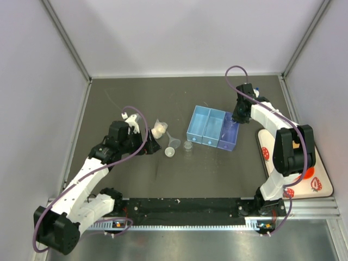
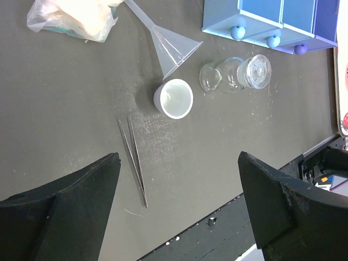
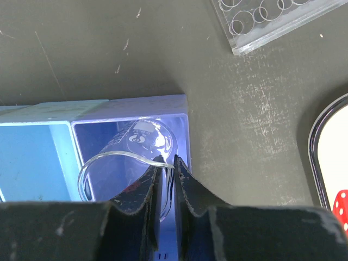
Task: Organize the chemistry lab equipment
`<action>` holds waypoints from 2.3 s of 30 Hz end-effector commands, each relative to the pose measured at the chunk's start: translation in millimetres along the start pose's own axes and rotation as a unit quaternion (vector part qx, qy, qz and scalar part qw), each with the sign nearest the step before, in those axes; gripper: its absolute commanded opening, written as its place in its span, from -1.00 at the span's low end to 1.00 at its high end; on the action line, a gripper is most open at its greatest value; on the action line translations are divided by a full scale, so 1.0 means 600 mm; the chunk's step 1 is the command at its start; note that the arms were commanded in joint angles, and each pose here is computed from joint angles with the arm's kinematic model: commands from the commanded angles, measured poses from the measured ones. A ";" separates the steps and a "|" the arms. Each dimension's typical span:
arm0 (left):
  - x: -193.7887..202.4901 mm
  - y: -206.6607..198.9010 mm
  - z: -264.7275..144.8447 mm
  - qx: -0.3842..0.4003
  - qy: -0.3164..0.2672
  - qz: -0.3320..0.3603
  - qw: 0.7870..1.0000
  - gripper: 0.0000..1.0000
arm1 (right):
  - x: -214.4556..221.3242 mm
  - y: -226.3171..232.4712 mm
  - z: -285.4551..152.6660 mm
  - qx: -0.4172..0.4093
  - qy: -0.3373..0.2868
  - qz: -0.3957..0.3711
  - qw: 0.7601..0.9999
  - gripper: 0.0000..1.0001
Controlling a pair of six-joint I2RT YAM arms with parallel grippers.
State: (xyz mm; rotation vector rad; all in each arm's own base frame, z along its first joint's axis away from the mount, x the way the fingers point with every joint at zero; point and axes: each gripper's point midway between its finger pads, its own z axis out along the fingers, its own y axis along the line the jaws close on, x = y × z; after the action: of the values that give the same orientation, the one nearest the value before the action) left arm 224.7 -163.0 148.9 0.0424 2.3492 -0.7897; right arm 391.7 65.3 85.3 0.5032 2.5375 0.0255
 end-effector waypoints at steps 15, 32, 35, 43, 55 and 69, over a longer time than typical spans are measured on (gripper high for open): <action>-0.017 -0.012 -0.001 0.012 -0.016 0.014 1.000 0.90 | -0.050 0.021 -0.015 -0.023 -0.038 0.017 0.999 -0.67; -0.017 -0.013 -0.001 0.012 -0.018 0.015 1.000 0.90 | -0.065 0.021 -0.042 -0.027 -0.053 0.015 0.998 -0.58; -0.016 -0.013 0.000 0.012 -0.016 0.015 1.000 0.89 | -0.070 0.020 -0.052 -0.028 -0.060 0.014 0.998 -0.58; -0.015 -0.010 0.002 0.007 -0.015 0.015 1.000 0.89 | -0.081 0.031 -0.137 -0.053 -0.099 -0.002 0.994 -0.56; -0.017 -0.001 0.003 -0.009 -0.016 0.014 1.000 0.90 | 0.041 0.156 -0.277 -0.199 -0.097 -0.199 0.955 -0.30; -0.020 -0.009 -0.040 -0.015 -0.036 0.015 0.999 0.89 | 0.215 0.264 -0.304 -0.285 -0.024 -0.403 0.870 0.13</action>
State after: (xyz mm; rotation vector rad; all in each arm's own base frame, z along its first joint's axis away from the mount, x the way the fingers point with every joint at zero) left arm 217.9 -153.9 148.2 0.0222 2.3589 -0.7289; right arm 263.2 247.7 197.3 -0.6130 2.3472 0.3981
